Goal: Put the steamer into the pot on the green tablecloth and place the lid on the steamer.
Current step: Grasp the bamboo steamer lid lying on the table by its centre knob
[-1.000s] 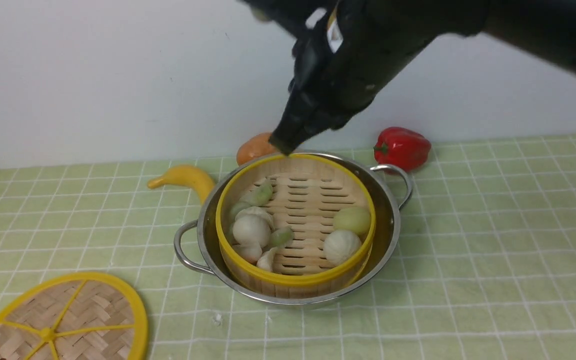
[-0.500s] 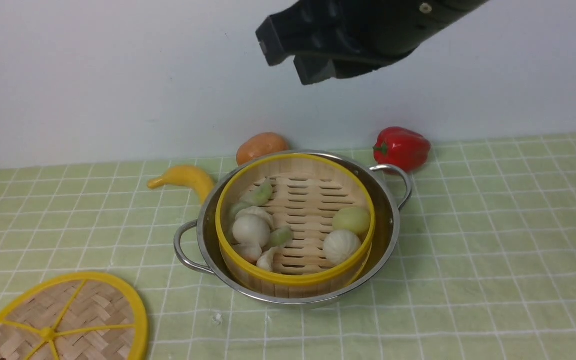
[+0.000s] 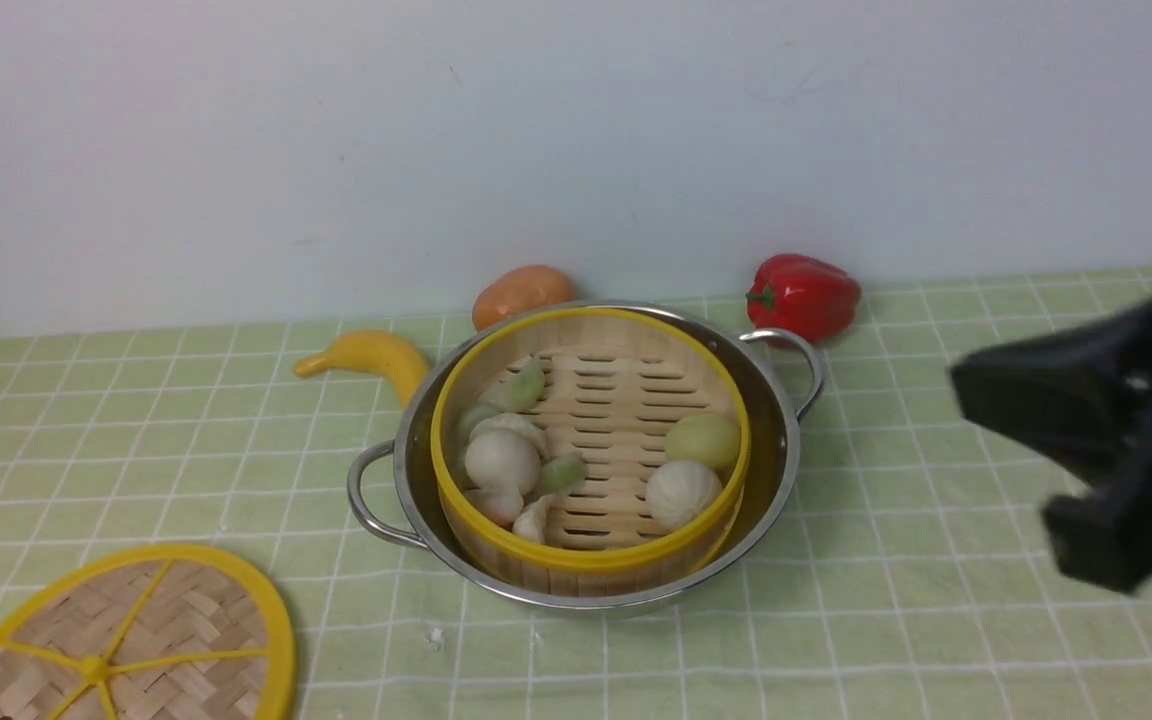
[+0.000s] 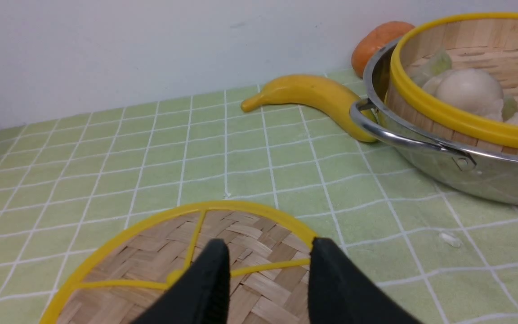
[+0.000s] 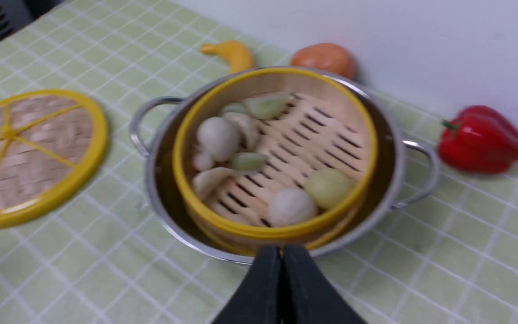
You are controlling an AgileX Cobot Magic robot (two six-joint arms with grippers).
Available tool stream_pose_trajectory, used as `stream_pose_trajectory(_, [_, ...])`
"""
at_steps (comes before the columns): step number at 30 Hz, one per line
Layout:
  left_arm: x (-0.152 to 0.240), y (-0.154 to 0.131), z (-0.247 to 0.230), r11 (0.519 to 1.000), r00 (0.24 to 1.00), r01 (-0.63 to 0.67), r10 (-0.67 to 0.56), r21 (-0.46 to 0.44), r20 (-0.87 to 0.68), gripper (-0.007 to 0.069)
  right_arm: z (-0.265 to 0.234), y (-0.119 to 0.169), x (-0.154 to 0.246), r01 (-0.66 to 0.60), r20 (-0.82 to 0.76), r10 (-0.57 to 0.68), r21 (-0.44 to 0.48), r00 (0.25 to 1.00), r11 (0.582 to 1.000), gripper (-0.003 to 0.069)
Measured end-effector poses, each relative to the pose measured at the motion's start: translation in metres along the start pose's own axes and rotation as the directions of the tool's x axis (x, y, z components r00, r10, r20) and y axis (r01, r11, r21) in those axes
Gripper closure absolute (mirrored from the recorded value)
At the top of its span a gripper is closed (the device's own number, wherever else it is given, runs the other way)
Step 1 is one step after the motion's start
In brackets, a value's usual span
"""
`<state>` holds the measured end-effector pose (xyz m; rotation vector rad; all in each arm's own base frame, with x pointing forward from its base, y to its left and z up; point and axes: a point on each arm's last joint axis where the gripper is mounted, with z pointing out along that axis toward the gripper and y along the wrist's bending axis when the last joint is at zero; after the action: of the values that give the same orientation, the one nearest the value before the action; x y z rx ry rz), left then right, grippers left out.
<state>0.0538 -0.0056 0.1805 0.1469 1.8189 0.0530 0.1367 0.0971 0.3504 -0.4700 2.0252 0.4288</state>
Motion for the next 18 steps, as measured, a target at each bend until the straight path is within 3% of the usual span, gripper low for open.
stream_pose_trajectory(2, [0.0,0.0,0.0,1.0,1.0,0.0,0.0,0.0,0.0,0.0382,-0.01,-0.011,0.013,-0.025,0.061,0.023,0.038,0.998,0.999,0.0644])
stream_pose_trajectory(5, [0.0,0.0,0.0,1.0,1.0,0.0,0.0,0.0,0.0,0.0382,-0.037,-0.037,0.063,-0.101,0.234,0.061,0.166,0.97,0.981,0.0633])
stream_pose_trajectory(11, [0.0,0.0,0.0,1.0,1.0,0.0,0.0,0.0,0.0,0.0382,-0.062,-0.047,0.132,-0.177,0.459,0.009,0.323,0.888,0.93,0.0621])
stream_pose_trajectory(18, [0.0,0.0,0.0,1.0,1.0,0.0,0.0,0.0,0.0,0.0382,-0.048,-0.054,0.168,-0.206,0.438,0.023,0.375,0.899,0.904,0.0604])
